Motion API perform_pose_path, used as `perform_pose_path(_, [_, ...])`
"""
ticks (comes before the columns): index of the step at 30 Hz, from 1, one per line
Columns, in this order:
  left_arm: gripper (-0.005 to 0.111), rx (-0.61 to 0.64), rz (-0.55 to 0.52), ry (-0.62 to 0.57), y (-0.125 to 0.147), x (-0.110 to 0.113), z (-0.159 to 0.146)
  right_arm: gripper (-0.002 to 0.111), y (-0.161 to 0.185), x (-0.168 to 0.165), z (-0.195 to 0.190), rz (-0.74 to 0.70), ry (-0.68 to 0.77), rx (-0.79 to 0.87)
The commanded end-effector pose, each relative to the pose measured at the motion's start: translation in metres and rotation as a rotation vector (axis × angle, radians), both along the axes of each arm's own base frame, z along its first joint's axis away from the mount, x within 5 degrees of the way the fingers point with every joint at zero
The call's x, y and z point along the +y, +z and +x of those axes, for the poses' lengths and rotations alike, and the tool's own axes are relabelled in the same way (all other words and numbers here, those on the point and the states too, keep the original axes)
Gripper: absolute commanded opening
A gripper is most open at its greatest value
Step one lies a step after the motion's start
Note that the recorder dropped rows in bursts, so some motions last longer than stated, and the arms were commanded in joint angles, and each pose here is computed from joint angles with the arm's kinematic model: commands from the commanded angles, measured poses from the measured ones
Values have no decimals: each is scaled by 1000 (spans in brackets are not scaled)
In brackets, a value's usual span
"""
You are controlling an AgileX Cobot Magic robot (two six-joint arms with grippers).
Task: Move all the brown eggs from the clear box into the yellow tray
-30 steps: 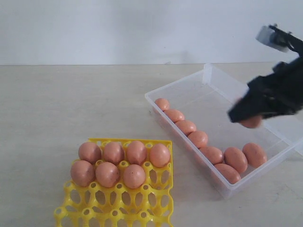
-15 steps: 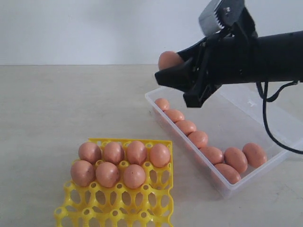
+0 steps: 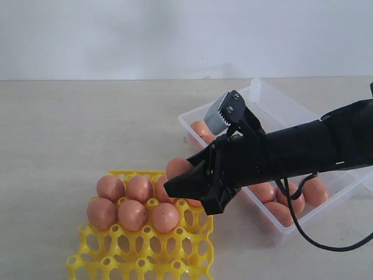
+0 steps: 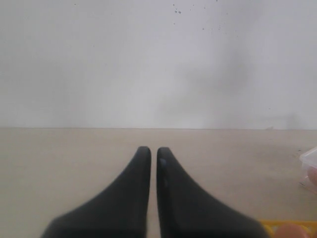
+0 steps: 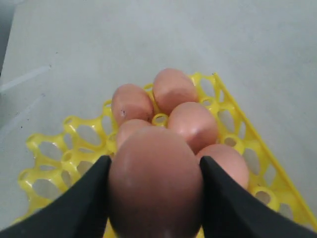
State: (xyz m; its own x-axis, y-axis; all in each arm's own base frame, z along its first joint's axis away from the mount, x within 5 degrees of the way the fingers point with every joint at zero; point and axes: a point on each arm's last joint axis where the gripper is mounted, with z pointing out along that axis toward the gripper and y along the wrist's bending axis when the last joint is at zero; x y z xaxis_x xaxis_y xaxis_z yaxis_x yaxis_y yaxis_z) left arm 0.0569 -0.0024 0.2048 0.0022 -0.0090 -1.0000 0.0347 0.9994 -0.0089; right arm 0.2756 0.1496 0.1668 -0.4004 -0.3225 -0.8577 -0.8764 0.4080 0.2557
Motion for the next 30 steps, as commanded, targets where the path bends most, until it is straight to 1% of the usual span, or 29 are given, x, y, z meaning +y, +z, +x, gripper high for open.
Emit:
perform_pose_path(1, [4,-10,-10,2,2,0,0,0,-4,-2,3,-28,-33,0])
perform_pose_path(6, [4,-10,-10,2,2,0,0,0,-9,-12,19,-189,-160,-41])
perform_pose_path(8, [4,-10,-10,2,2,0,0,0,-7,-16,27,-267,-175,-89])
perform_pose_path(12, [4,-10,-10,2,2,0,0,0,3,-20,43,-429,-125,-235])
perform_pose_path(14, [4,-8,-10,1,1,0,0,0,9,-24,52,-541,-81,-340])
perform_pose_path(16, [4,-8,-10,1,1,0,0,0,15,-28,62,-644,-74,-432])
perform_pose_path(17, [4,-8,-10,1,1,0,0,0,19,-32,67,-691,-105,-468])
perform_pose_path(21, [4,-8,-10,1,1,0,0,0,35,-54,79,-859,-329,-560])
perform_pose_path(23, [4,-8,-10,1,1,0,0,0,47,-60,78,-880,-408,-586])
perform_pose_path(27, [4,-8,-10,1,1,0,0,0,75,-63,71,-852,-462,-650])
perform_pose_path(28, [4,-8,-10,1,1,0,0,0,83,-67,69,-861,-506,-670])
perform_pose_path(30, [4,-8,-10,1,1,0,0,0,98,-82,69,-918,-682,-700])
